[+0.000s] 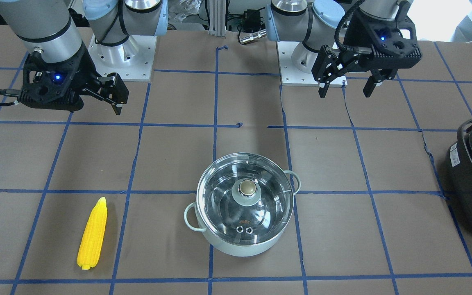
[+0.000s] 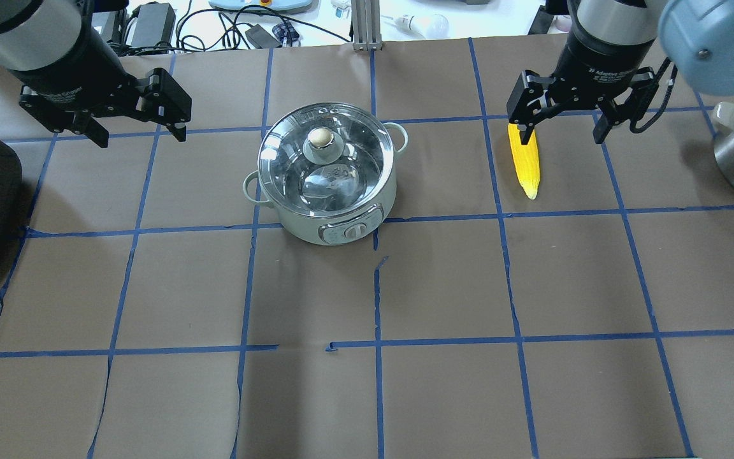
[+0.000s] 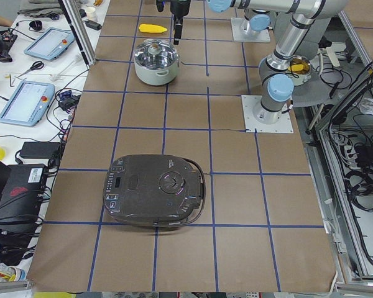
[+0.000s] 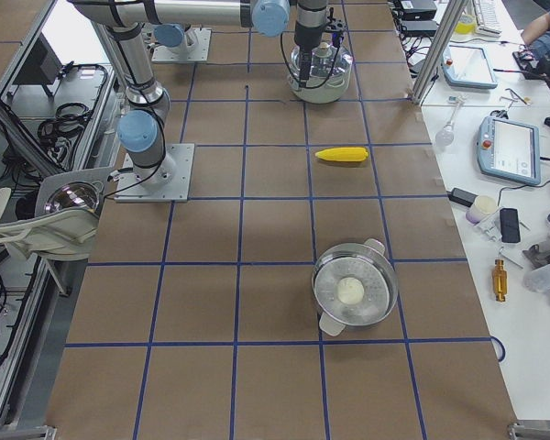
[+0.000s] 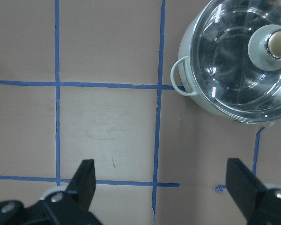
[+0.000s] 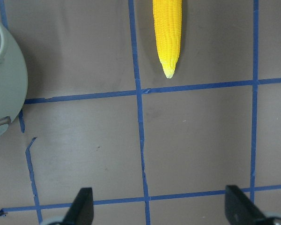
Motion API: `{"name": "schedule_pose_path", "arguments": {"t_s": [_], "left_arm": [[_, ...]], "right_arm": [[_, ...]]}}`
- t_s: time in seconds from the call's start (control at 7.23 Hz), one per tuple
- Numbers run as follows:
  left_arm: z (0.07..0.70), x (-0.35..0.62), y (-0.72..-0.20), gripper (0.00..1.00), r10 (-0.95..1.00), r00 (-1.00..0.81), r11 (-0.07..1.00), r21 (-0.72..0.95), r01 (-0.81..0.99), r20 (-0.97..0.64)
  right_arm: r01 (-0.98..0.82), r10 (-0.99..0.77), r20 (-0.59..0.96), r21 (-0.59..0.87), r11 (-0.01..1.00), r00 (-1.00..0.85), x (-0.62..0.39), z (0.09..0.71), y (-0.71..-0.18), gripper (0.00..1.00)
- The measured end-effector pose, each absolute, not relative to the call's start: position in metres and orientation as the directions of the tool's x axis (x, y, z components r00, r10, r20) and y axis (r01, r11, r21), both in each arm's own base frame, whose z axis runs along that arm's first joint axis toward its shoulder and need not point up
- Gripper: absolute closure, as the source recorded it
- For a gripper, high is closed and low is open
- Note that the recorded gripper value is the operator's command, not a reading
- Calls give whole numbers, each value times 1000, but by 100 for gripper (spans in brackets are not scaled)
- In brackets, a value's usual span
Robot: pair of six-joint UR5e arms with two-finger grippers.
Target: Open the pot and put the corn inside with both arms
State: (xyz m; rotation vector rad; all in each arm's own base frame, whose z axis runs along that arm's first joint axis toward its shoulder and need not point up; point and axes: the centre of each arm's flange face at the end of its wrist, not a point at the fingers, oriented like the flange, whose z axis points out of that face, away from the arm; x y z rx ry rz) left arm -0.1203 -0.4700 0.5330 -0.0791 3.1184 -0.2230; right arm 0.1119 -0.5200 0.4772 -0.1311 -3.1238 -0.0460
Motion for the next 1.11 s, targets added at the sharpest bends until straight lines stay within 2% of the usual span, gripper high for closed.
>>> {"name": "schedule_pose_path", "arguments": {"t_s": [1.11], "left_arm": [[532, -120, -470, 0, -50, -999, 989, -140, -48, -10]], "right_arm": [[83, 82, 15, 45, 996, -997, 114, 490, -507, 0]]}}
